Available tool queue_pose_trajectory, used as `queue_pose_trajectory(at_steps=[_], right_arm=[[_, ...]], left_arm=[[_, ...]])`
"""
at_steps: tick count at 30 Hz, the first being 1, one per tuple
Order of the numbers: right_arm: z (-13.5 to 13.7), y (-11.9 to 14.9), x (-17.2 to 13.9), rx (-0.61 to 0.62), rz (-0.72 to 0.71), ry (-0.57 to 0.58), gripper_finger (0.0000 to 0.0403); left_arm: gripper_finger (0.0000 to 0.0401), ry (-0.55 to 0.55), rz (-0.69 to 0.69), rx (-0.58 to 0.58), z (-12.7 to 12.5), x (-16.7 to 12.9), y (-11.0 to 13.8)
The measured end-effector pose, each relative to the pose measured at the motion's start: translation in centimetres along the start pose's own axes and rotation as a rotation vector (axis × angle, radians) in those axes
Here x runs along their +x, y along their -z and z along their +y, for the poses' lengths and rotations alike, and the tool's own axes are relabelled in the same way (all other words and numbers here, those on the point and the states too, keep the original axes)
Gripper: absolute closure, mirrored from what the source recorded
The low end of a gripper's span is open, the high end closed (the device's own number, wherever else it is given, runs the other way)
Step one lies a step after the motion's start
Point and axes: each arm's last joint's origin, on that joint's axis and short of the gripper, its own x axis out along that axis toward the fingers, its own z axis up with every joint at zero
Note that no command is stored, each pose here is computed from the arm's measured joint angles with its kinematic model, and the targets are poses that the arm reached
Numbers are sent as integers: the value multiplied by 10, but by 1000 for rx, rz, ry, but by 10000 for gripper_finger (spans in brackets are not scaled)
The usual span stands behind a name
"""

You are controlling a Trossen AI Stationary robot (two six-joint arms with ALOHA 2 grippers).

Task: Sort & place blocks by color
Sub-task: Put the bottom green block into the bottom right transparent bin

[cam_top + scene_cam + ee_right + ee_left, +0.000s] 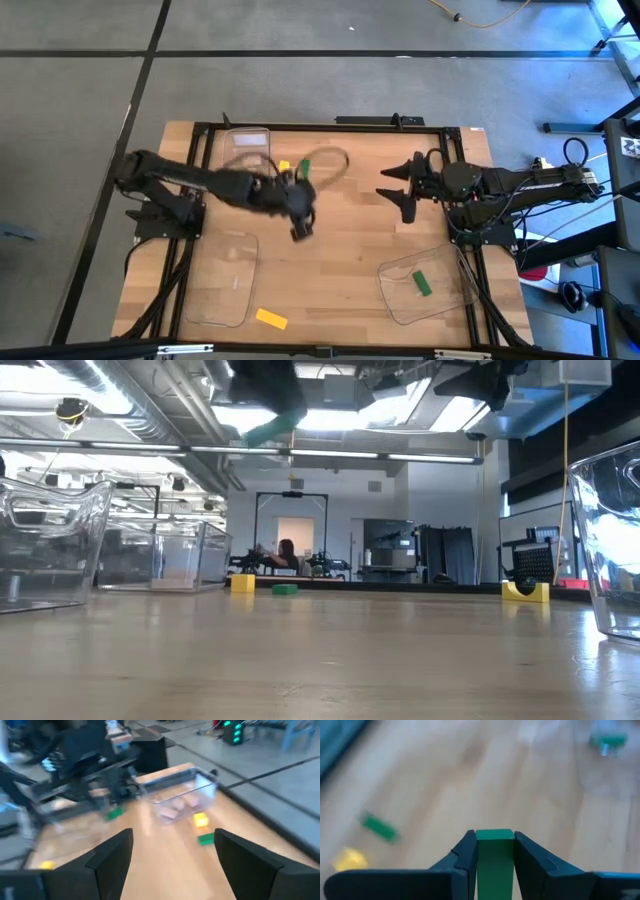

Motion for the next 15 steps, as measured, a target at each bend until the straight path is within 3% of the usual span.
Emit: queue_pose_trajectory(at_steps=[2,8,12,15], right_arm=[[2,1,1,49,19,-49,122],[6,3,9,164,51,-95,122],[9,5,19,249,49,-95,122],[11,8,28,269,59,-91,122]], left_arm=[[314,46,-67,29,21,-5,-7],[314,362,-396,-15,74,-10,-8],[314,521,-659,-20,88,-9,0],[314,572,-761,-49,90,-6,6]])
